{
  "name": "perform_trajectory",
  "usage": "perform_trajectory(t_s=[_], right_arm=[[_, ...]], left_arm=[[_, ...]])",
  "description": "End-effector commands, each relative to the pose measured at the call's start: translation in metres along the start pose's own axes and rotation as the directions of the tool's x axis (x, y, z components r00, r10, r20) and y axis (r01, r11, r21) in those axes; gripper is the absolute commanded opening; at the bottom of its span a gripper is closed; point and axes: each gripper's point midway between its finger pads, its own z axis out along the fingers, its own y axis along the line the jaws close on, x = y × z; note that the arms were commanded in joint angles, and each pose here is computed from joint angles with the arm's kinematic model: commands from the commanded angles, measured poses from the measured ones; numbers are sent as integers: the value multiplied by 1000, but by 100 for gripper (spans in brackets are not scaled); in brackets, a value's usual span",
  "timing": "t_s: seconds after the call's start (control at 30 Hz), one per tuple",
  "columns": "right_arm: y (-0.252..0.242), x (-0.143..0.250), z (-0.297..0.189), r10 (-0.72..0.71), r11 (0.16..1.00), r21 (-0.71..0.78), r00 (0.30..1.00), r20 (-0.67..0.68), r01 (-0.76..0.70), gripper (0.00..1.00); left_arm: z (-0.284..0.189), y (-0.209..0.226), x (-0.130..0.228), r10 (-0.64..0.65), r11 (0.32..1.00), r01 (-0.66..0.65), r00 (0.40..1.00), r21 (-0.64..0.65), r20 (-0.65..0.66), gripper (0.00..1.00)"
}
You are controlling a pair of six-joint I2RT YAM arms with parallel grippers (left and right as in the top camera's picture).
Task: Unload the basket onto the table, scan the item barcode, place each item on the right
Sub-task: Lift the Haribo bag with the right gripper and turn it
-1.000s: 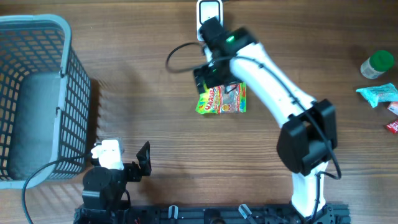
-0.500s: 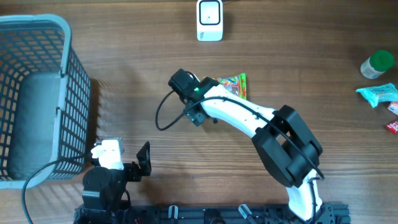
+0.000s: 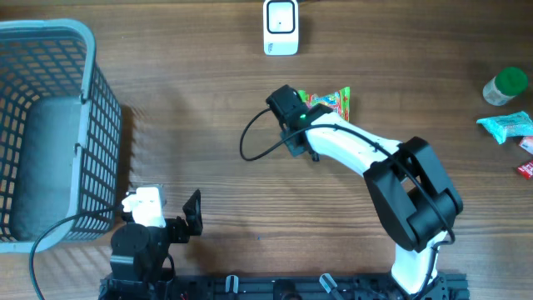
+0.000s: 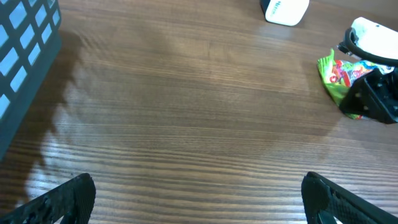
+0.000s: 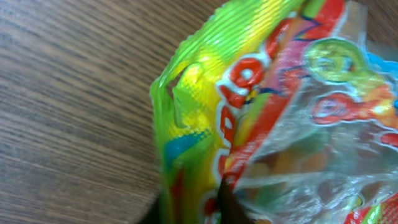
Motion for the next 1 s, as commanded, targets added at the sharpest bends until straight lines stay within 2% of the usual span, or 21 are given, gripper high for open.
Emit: perform_trajectory(t_s=[0.0,0.07,0.2,0.3,0.4,0.43,0.53,0.57,0.6,0.7,0.77,0.97], right_arm=[[49,50,20,-5,968,-246,974,-228,-53,4],[63,28,-15,3,922,-375,972,-234,-93,4],[76,-18,-127,20,776,-621,989,-147,-108,4],[78,-33,-216,65,564,-822,996,-56,-82,5],[79,-33,-254,65,325,-944,997,-37,-56,4],[81,-34,-256,69,245,-969,997,-29,-45,4],[84,-27,-216,82,222,-969,992,-96,-112,4],[87,-23,-206,87,182,-975,990,-113,-127,4],[92,-19,-197,98,73,-989,987,-124,-132,4],[94,-13,-183,123,-153,-981,982,-141,-121,4],[84,-10,-164,151,-168,-973,971,-184,-158,4],[31,-14,-121,291,-31,-971,927,-237,-238,4]], left_arm=[[0,-2,1,-2,1000,2,1000,14,2,100],[0,-2,1,-3,1000,3,1000,13,2,100],[0,-2,1,-3,1000,3,1000,14,2,100],[0,-2,1,-2,1000,2,1000,14,2,100],[0,-2,1,-3,1000,3,1000,14,2,100],[0,-2,1,-3,1000,3,1000,13,2,100],[0,-2,1,-2,1000,2,1000,13,2,100],[0,-2,1,-3,1000,3,1000,14,2,100],[0,-2,1,-3,1000,3,1000,14,2,100],[0,-2,1,-3,1000,3,1000,14,2,100],[0,-2,1,-2,1000,2,1000,14,2,100],[0,-2,1,-3,1000,3,1000,14,2,100]])
